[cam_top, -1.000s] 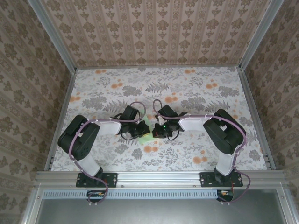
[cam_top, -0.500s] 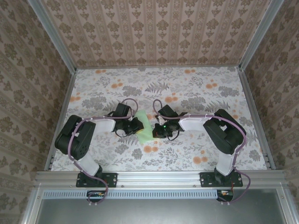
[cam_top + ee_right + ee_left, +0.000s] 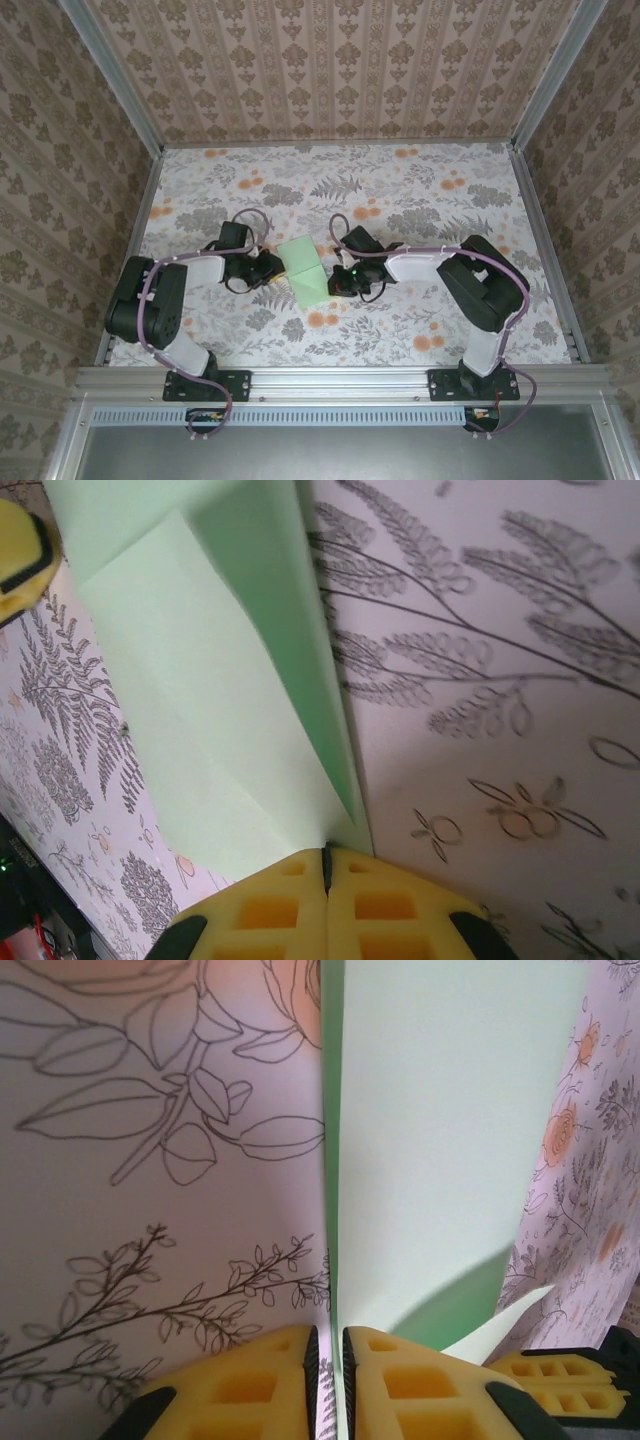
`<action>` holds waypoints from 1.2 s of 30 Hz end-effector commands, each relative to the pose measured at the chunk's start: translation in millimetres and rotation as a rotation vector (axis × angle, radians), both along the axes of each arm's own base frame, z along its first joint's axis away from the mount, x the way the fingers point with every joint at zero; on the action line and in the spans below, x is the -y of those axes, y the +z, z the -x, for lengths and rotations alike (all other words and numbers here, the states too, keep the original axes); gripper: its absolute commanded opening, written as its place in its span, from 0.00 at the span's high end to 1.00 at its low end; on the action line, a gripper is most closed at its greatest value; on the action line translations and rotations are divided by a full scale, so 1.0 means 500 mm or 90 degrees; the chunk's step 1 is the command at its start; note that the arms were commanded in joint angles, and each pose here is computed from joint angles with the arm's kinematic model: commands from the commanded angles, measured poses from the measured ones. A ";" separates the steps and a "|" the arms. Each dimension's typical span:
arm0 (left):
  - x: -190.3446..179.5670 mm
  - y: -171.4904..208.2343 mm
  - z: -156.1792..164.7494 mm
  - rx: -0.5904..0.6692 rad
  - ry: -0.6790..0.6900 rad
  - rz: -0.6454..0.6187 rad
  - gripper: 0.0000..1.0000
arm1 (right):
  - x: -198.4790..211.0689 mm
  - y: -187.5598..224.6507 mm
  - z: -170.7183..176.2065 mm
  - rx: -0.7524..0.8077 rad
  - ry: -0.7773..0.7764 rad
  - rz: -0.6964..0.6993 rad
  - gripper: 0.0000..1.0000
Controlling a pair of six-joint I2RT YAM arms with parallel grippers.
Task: Fold a paper plane with a square sheet of paper (pick it up from the middle)
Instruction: Fold the triangle a second time at the center of the table.
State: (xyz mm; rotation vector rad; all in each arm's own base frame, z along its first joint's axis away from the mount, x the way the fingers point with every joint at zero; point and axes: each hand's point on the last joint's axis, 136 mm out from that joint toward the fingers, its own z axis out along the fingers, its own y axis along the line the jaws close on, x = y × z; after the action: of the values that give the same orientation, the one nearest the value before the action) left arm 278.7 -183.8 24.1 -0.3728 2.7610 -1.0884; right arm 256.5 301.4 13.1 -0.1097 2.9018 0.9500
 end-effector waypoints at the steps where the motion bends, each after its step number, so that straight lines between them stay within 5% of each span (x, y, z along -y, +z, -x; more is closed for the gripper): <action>1: 0.021 0.056 -0.010 0.052 -0.038 0.012 0.82 | 0.105 -0.069 0.049 -0.064 -0.066 0.130 1.00; 9: 0.108 0.090 0.012 0.084 -0.087 0.042 0.82 | 0.136 -0.055 0.050 -0.074 -0.200 0.116 1.00; 20: 0.222 0.062 0.031 0.067 -0.150 0.069 0.87 | 0.130 -0.050 0.045 -0.076 -0.206 0.107 1.00; 36: 0.192 -0.039 0.049 0.012 -0.127 -0.005 0.94 | 0.074 0.021 0.023 -0.028 -0.134 0.020 0.99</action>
State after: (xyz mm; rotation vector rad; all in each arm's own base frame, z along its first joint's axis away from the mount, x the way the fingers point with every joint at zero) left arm 257.1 -287.5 20.4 -0.0487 2.7934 -1.1782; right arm 246.0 266.3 15.6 0.2689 2.8952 0.8861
